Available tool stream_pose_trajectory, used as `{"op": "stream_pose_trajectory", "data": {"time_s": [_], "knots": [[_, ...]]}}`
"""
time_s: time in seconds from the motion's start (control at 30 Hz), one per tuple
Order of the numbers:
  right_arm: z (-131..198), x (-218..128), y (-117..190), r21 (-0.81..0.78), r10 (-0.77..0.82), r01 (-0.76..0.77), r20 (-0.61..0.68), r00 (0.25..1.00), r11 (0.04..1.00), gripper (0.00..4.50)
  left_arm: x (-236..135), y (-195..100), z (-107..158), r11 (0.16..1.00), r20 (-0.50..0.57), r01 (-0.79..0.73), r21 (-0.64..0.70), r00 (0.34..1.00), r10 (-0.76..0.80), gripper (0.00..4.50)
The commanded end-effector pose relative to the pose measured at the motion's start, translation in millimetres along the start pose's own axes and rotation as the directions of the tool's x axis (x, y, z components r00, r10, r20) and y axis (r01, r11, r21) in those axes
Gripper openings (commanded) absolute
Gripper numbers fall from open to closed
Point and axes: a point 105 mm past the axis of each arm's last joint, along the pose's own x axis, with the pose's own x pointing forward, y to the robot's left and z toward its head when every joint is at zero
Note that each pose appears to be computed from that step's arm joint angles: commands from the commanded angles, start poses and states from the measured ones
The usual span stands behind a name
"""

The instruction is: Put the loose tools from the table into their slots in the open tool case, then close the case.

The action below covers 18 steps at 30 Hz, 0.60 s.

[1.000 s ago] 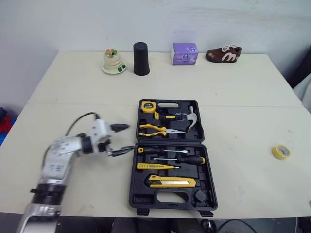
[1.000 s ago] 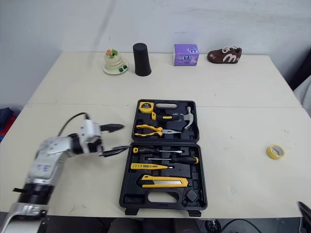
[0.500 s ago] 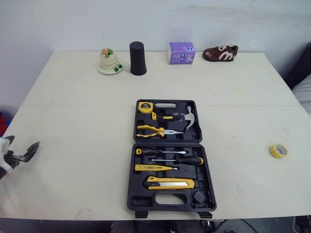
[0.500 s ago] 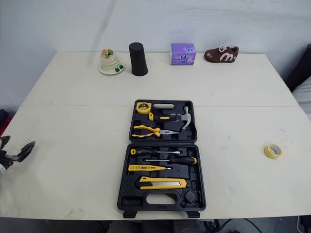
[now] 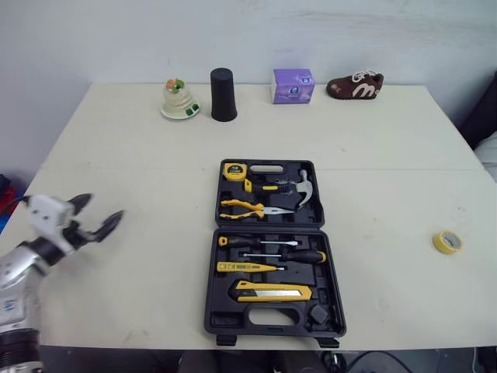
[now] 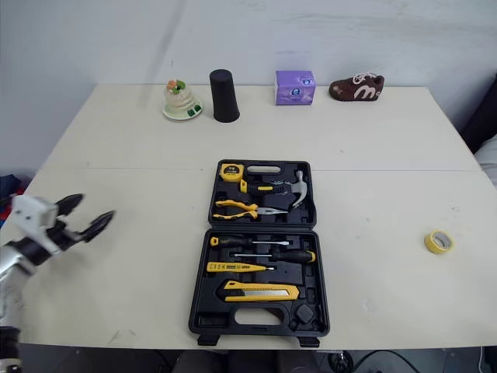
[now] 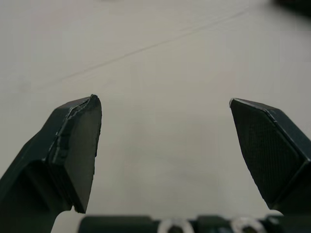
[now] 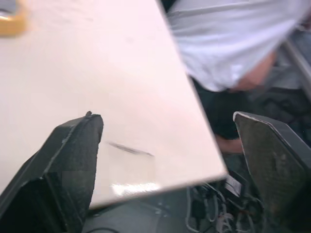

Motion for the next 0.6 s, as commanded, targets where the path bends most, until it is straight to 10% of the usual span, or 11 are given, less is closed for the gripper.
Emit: {"op": "stream_pose_trajectory", "data": {"time_s": [0.03,0.23,0.6], "knots": [[34.3,14.3,18.9,-0.025,0.181,-0.181,0.000,0.984,0.983,4.50,19.7,-30.2,35.4,0.984,0.086,0.161,0.071,0.982,-0.166,4.39],[55.0,36.1,57.2,-0.103,0.506,-0.530,-0.192,0.841,0.842,4.50,43.9,-83.7,78.9,0.890,0.164,0.446,0.091,0.875,-0.455,4.39],[66.8,95.4,68.8,-0.083,0.639,-0.692,-0.319,0.700,0.717,4.50,47.1,-147.9,107.9,0.725,0.185,0.675,0.136,0.702,-0.688,4.39]]}}
